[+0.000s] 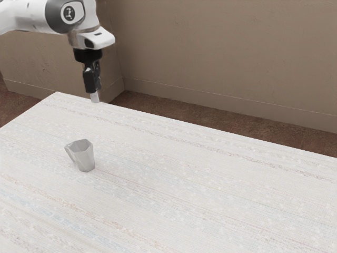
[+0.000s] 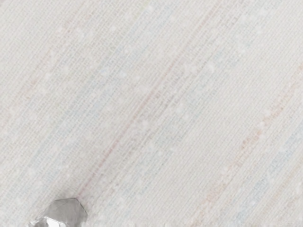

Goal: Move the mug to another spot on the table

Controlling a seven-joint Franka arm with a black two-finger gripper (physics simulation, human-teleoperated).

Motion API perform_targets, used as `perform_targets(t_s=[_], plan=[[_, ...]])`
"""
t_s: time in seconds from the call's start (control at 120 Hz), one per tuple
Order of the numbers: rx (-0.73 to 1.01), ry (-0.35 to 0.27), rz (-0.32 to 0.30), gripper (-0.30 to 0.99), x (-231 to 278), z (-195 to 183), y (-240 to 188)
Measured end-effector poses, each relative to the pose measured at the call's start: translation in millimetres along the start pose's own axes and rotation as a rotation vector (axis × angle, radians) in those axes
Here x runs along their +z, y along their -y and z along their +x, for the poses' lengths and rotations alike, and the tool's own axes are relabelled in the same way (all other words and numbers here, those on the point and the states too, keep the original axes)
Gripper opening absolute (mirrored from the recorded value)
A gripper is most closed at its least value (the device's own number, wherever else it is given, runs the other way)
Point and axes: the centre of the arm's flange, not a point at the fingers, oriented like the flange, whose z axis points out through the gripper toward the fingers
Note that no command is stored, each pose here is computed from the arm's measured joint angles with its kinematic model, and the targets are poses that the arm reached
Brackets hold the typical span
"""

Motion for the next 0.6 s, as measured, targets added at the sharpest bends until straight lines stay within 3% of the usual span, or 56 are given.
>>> perform_targets(t_s=[0.258, 0.358, 0.492, 0.6], plan=[[-0.040, 0.031, -0.064, 0.69, 16.3, -85.2, 35.7], [-0.018, 0.069, -0.077, 0.69, 28.4, -113.7, 47.8], [0.062, 0.106, -0.083, 0.69, 57.7, -129.3, 57.9], [0.147, 0.100, -0.057, 0.69, 83.9, -131.6, 69.6]])
